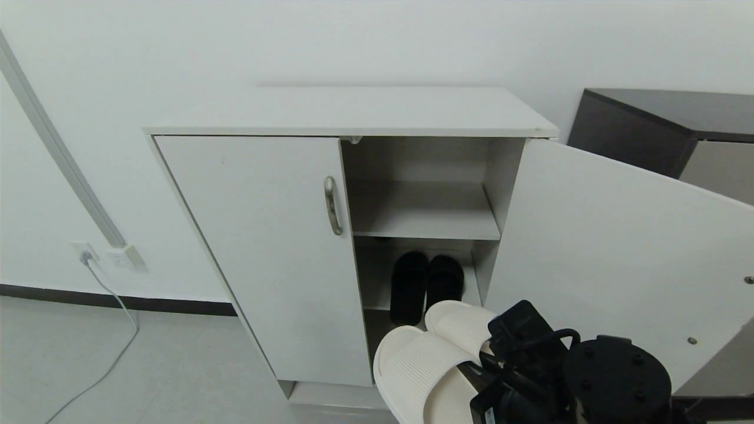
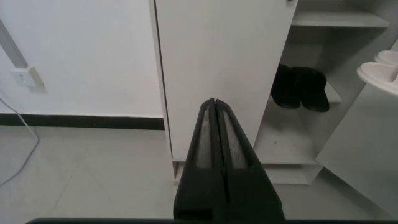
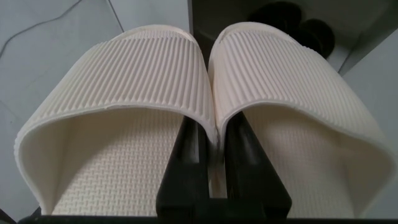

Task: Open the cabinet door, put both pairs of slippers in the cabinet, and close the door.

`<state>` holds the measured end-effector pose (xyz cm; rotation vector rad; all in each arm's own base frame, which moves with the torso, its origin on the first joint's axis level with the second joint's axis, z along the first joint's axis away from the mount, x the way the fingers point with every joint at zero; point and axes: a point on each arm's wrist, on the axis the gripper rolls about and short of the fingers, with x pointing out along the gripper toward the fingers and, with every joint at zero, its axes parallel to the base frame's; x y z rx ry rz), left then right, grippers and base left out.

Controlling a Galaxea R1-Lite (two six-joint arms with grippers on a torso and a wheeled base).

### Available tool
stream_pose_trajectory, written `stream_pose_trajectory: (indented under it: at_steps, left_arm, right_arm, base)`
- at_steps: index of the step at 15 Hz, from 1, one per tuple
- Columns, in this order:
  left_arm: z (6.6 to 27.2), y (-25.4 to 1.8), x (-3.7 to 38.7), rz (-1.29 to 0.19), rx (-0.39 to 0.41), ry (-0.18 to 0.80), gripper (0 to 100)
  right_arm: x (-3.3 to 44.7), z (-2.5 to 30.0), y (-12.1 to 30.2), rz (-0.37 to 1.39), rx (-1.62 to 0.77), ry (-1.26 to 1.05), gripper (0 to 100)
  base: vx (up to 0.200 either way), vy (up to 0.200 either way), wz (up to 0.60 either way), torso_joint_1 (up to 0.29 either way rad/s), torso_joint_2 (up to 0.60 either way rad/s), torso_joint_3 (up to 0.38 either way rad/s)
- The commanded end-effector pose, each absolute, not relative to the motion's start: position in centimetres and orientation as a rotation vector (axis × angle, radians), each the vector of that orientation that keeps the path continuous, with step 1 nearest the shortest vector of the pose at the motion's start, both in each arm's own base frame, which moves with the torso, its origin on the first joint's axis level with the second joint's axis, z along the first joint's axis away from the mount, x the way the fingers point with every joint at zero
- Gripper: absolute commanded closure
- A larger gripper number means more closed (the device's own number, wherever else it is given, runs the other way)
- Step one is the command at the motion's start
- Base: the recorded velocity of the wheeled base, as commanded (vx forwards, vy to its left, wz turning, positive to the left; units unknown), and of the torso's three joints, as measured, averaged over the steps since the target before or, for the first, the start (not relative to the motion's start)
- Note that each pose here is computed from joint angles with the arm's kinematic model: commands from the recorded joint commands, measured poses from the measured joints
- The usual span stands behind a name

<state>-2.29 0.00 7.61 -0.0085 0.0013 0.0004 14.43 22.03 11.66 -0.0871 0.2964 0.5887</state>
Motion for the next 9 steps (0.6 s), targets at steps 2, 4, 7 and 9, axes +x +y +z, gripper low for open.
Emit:
stream_pose_trajectory:
  at_steps: [2,4,7,9]
  left_arm:
    - [7.61,0.00,-2.29,0.002,-0.009,0.002,100]
    - [7.61,0.01,-2.29,0.000,-0.009,0.002,100]
    - [7.61,0.00,-2.29,0.002,-0.008,0.002,100]
    - [7.61,0.00,-2.29,0.002,-0.009,0.002,100]
  right_arm:
    - [14.39,11.55,22.10,0.591,-0.090,0.300,100]
    - [14.37,11.40,22.08,0.591,-0.094,0.305,100]
    - [14.46,10.92,22.22,0.588,-0.102,0.320,100]
    - [14.48,10.84,22.26,0.588,-0.101,0.319,100]
  base:
    - [0.000,0.000,0.00,-0.081,0.44,0.364]
    - [0.000,0.000,0.00,-0.029,0.43,0.381]
    - [0.000,0.000,0.00,-0.017,0.33,0.310]
    - [0.000,0.000,0.00,-0.002,0.10,0.078]
